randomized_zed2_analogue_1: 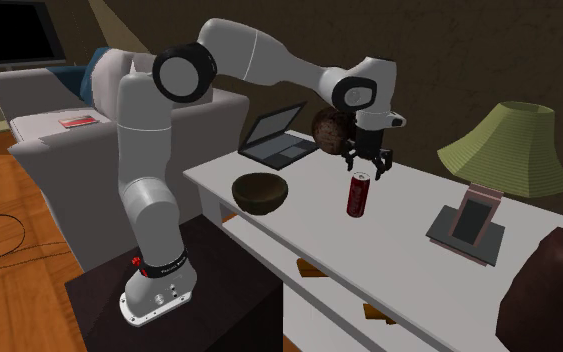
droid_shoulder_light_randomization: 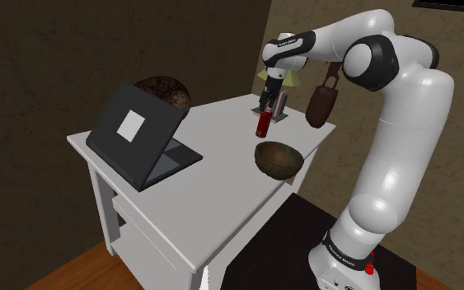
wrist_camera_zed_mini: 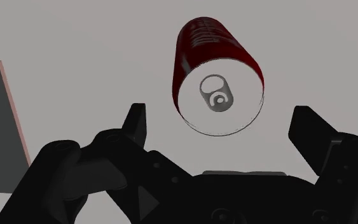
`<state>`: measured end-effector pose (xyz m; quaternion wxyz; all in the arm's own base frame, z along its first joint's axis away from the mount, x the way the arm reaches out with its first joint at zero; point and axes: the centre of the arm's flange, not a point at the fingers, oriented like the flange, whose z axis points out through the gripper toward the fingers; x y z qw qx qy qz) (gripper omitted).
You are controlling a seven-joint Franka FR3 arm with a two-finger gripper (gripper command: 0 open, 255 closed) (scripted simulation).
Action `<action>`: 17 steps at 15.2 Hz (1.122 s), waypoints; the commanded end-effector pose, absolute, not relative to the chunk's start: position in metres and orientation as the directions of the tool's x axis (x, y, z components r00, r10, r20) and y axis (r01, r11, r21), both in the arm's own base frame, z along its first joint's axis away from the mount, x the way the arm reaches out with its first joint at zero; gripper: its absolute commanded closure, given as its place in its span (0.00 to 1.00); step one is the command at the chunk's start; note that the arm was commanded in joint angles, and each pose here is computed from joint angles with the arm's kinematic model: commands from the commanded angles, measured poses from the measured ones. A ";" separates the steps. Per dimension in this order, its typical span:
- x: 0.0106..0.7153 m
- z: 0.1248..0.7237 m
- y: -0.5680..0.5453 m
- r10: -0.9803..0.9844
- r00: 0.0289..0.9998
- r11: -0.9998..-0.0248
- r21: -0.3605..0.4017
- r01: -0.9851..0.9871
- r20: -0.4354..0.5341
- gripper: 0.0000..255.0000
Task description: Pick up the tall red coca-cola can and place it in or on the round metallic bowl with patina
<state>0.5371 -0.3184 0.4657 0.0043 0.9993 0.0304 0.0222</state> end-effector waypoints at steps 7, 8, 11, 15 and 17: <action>0.539 0.442 -0.319 0.061 0.997 -0.998 0.010 0.061 0.045 0.00; 0.539 0.442 -0.319 0.061 0.997 -0.998 0.010 0.061 0.045 0.00; 0.539 0.442 -0.319 0.061 0.997 -0.998 0.010 0.061 0.044 0.00; 0.539 0.442 -0.319 0.061 0.997 -0.998 0.010 0.061 0.044 1.00; 0.539 0.442 -0.319 0.061 0.997 -0.998 0.010 0.061 0.044 1.00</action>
